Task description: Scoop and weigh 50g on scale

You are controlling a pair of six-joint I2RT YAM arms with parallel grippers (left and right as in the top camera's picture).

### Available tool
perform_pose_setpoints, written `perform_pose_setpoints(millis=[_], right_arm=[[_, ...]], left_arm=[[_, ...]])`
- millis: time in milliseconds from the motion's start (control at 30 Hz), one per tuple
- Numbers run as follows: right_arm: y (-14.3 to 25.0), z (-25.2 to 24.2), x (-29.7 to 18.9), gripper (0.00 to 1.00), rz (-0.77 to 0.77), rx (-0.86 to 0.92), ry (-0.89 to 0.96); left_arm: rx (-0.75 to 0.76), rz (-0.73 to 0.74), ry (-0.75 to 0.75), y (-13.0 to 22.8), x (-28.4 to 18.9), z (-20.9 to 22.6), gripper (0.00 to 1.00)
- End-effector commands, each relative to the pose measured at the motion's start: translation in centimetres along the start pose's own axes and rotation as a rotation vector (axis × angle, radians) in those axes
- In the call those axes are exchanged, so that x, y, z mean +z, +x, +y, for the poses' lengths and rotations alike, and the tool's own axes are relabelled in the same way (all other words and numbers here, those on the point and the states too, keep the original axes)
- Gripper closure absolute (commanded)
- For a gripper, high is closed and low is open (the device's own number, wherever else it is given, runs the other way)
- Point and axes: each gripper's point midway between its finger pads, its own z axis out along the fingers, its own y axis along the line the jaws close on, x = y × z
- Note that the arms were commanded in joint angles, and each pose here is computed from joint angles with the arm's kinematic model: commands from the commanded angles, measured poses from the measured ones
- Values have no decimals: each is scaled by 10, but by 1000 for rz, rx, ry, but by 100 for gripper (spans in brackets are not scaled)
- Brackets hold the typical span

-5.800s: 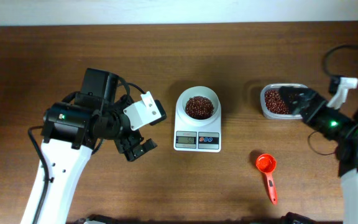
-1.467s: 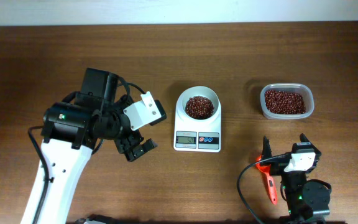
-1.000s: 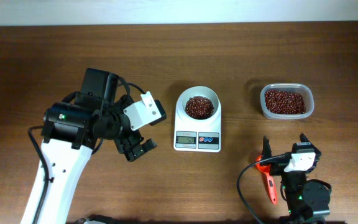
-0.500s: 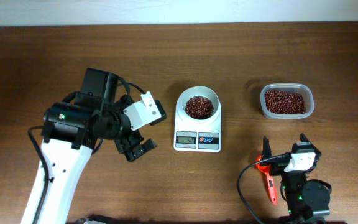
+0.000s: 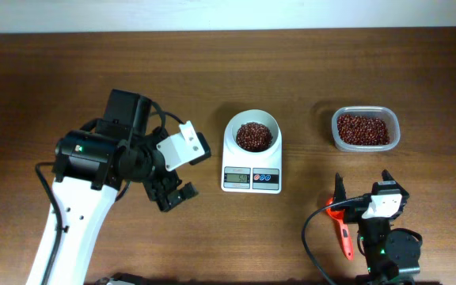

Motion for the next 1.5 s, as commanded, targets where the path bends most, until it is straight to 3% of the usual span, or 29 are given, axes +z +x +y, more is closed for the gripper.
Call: perform_pose_setpoints(millis=[0,200,400,800,1067,1200,1333,1467], right_arm=[[3,-1,1,1,-1,5,2],[3,-1,1,1,-1,5,2],[3,-1,1,1,-1,4,2],[3,-1,1,1,-1,5,2],[3,-1,1,1,-1,5,2],[3,-1,1,1,-1,5,2],[3,-1,1,1,-1,4,2],[3,-1,1,1,-1,5,2]], left_arm=[[-18,34,41,11,-4,-14,1],[-55,95,107,28,-10,-36,1],[-16,30,37,42,-21,-57,1],[45,-281,-359,44,-43,-37,1],[106,-462,-522,48,-29,-32,1],[-53,-644,-623,41,-32,-10,1],[-347,-785,-741,55,-42,17,1],[-443,-837,-817,70,-46,23,1]])
